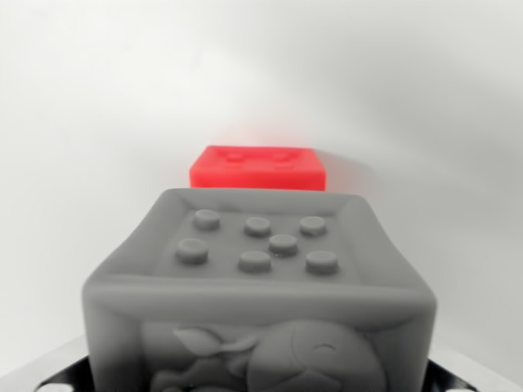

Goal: Destack cube

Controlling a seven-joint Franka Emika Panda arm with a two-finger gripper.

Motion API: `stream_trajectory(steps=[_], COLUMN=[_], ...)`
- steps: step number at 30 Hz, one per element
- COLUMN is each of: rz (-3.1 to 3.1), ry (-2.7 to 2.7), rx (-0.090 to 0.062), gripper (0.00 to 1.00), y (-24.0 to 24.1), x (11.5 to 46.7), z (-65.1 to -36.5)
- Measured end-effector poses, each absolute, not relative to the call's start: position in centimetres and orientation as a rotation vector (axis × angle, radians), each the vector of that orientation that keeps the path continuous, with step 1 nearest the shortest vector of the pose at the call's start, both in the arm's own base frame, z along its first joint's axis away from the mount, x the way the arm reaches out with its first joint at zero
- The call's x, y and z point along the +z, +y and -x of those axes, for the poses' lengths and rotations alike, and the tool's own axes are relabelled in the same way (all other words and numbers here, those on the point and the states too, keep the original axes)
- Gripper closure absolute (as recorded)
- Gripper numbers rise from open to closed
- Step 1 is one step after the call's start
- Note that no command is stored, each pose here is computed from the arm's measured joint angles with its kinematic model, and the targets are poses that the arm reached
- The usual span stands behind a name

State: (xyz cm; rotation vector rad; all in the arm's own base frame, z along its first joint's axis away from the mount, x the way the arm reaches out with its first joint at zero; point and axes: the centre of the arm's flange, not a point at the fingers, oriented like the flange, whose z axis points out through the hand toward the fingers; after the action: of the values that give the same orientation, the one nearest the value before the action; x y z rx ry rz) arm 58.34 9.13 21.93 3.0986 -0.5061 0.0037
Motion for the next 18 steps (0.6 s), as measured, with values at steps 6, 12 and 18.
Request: stream_trajectory(steps=[6, 12, 18], rz=[-3.098, -3.097, -3.083], ry=[-0.506, -0.522, -0.579], rx=[0.006, 0.012, -0.007], gripper=[1.00, 1.00, 1.00], y=[9.1, 9.2, 9.6], x=[23.8, 25.2, 24.6], z=[-58.3, -58.2, -57.4])
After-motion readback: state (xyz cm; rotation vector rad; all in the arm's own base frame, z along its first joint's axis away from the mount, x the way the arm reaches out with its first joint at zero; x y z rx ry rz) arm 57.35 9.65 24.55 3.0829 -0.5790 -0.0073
